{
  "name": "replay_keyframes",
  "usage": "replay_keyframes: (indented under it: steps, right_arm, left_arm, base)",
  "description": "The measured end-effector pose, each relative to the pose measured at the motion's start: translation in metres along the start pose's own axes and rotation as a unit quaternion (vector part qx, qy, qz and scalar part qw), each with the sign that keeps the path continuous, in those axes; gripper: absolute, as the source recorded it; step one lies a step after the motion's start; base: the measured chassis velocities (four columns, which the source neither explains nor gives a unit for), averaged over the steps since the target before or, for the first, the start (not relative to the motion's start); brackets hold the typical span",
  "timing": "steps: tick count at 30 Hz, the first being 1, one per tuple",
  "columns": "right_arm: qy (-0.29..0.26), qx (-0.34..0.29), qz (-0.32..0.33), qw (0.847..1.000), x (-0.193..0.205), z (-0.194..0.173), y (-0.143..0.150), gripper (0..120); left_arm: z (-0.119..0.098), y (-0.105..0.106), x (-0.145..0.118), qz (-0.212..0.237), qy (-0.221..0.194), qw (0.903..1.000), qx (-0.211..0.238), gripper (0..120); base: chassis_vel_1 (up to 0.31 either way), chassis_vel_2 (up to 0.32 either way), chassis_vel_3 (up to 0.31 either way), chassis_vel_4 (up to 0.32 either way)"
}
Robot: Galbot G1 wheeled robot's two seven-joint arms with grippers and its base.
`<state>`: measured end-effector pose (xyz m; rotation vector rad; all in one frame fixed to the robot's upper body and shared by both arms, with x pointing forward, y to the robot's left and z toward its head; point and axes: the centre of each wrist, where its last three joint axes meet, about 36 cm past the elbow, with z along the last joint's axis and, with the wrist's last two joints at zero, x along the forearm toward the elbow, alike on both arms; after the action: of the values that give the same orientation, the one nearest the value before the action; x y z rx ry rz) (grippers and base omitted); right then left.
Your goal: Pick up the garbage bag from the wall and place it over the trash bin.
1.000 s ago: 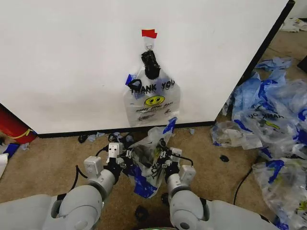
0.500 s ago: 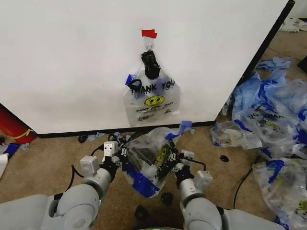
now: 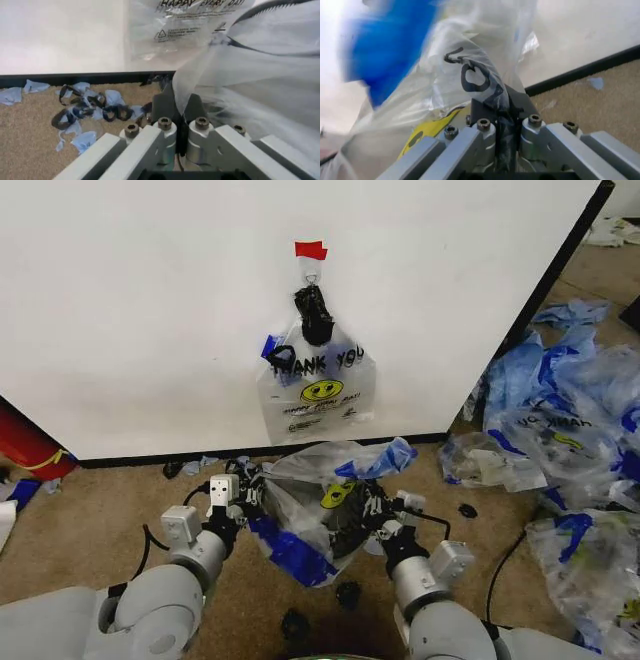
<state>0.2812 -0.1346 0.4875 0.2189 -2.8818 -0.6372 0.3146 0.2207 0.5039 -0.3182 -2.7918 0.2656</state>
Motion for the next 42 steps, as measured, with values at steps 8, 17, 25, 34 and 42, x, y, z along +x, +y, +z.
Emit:
replay_keyframes:
  steps: [8, 17, 25, 34, 42]
  right_arm:
    - [-0.011, -0.012, 0.001, 1.000, -0.002, -0.014, 0.002, 1]
    - [-0.010, -0.020, -0.001, 1.000, 0.003, -0.018, 0.004, 1]
    - [-0.012, -0.021, 0.002, 1.000, 0.004, -0.022, 0.003, 1]
    - [-0.014, -0.018, 0.007, 1.000, 0.001, -0.021, 0.001, 1]
    - [-0.011, -0.009, 0.014, 1.000, -0.009, -0.011, -0.003, 1]
  left_arm:
    - [0.008, 0.002, -0.003, -0.002, -0.002, 1.0000, 0.000, 0]
    - [0.025, 0.005, -0.013, -0.005, -0.003, 1.0000, 0.006, 0]
    - [0.036, 0.005, -0.019, -0.007, -0.004, 0.9999, 0.007, 0]
    - [0.028, 0.005, -0.015, 0.001, -0.016, 0.9999, -0.002, 4]
    - [0.005, 0.004, 0.006, 0.013, -0.026, 0.9994, -0.019, 34]
  base:
    - [0.000, 0.000, 0.000, 0.000]
    - [0.000, 0.000, 0.000, 0.000]
    - [0.000, 0.000, 0.000, 0.000]
    - [0.000, 0.000, 0.000, 0.000]
    - [0.000, 0.000, 0.000, 0.000]
